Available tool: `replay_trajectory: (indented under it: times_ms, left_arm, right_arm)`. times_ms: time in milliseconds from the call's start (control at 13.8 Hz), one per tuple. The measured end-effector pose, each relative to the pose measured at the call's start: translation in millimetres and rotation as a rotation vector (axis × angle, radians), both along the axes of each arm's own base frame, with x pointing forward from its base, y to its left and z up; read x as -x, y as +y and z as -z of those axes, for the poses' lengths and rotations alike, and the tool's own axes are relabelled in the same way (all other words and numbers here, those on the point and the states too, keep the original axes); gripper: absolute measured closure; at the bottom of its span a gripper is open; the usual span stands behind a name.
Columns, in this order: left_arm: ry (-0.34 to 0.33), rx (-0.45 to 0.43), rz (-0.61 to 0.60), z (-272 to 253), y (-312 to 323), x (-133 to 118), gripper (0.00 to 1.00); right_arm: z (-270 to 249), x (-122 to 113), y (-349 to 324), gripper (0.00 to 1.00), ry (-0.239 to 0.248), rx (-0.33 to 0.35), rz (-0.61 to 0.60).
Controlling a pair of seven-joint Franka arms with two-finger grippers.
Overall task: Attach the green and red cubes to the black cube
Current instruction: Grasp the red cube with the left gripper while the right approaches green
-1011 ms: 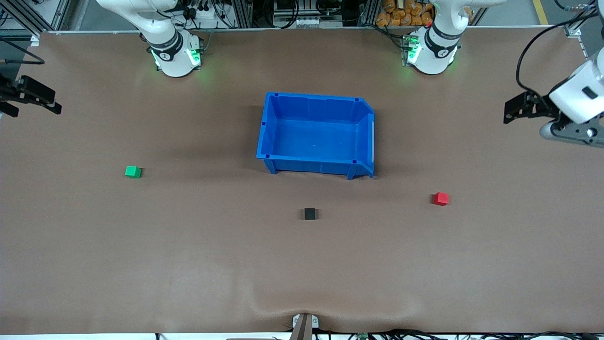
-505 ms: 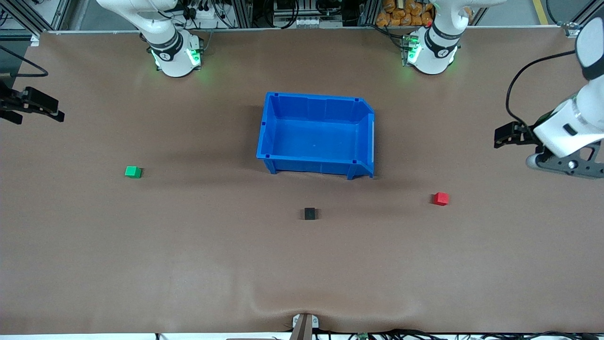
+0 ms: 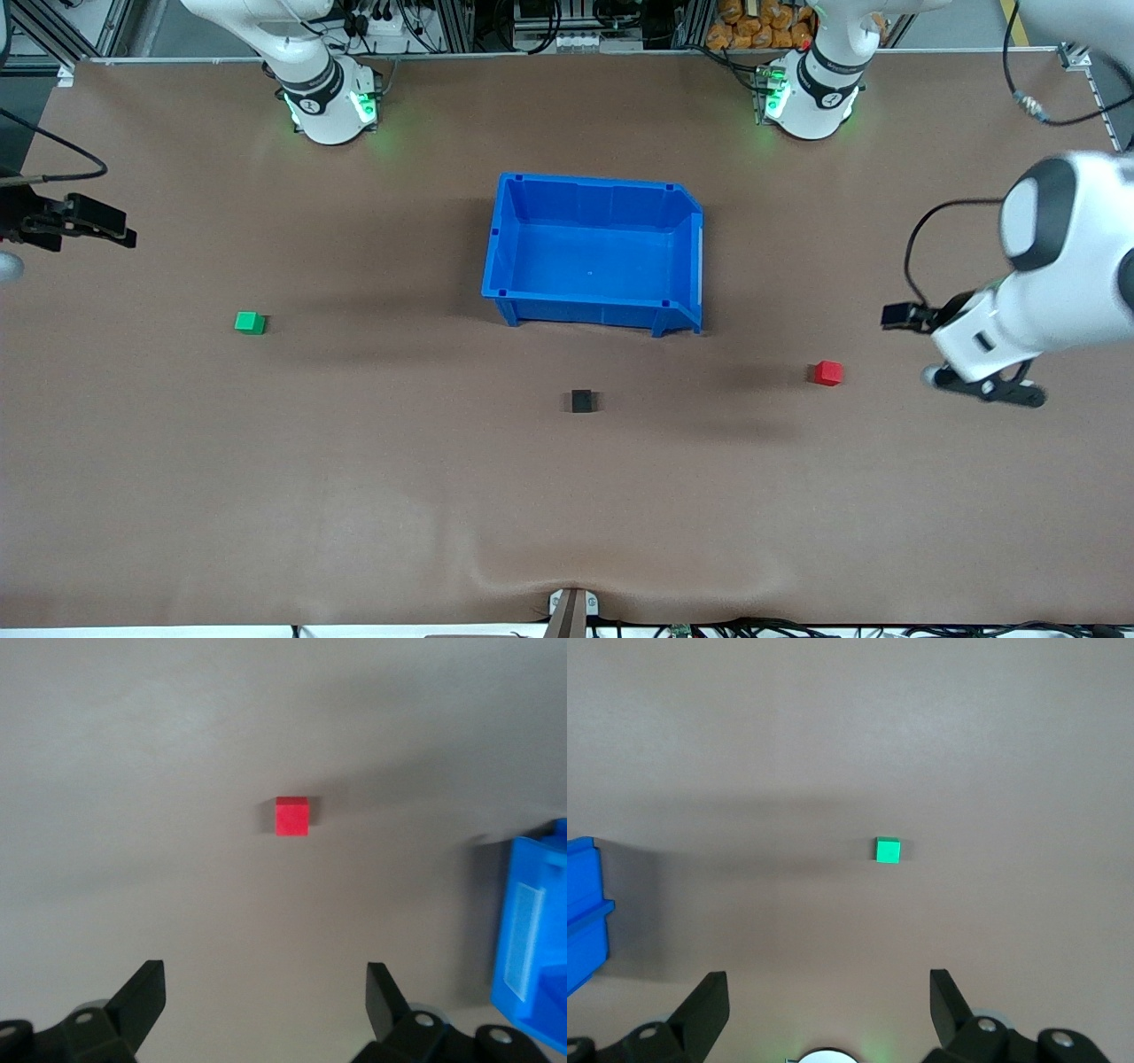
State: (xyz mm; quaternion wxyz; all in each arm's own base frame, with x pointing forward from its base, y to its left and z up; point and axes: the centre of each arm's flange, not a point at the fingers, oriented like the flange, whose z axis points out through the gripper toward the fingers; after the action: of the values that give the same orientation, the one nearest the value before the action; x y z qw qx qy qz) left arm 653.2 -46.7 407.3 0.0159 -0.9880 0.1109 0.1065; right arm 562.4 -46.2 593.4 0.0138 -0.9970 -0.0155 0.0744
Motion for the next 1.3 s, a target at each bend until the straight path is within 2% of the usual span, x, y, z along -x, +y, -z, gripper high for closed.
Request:
replay_trajectory:
  times_ms: [144, 289, 578, 866, 1300]
  left_arm:
    - [0.011, 0.003, 0.001, 42, -1, -10, 0.00]
    - [-0.020, 0.009, 0.004, 74, -2, -14, 0.00]
    - [-0.109, 0.023, 0.000, 122, -6, -4, 0.00]
    - [-0.165, 0.034, 0.000, 154, -6, 10, 0.00]
    - [-0.108, 0.035, 0.015, 196, -12, 24, 0.00]
  right_arm:
    - [19, -8, 0, 0.00, 0.033, -0.001, -0.001]
    - [38, -18, -1, 0.00, 0.057, -0.001, 0.001]
    - [51, -22, -10, 0.00, 0.076, -0.001, 0.017]
    - [79, -30, -36, 0.00, 0.113, -0.003, 0.061]
    - [132, -45, -49, 0.00, 0.177, -0.005, 0.080]
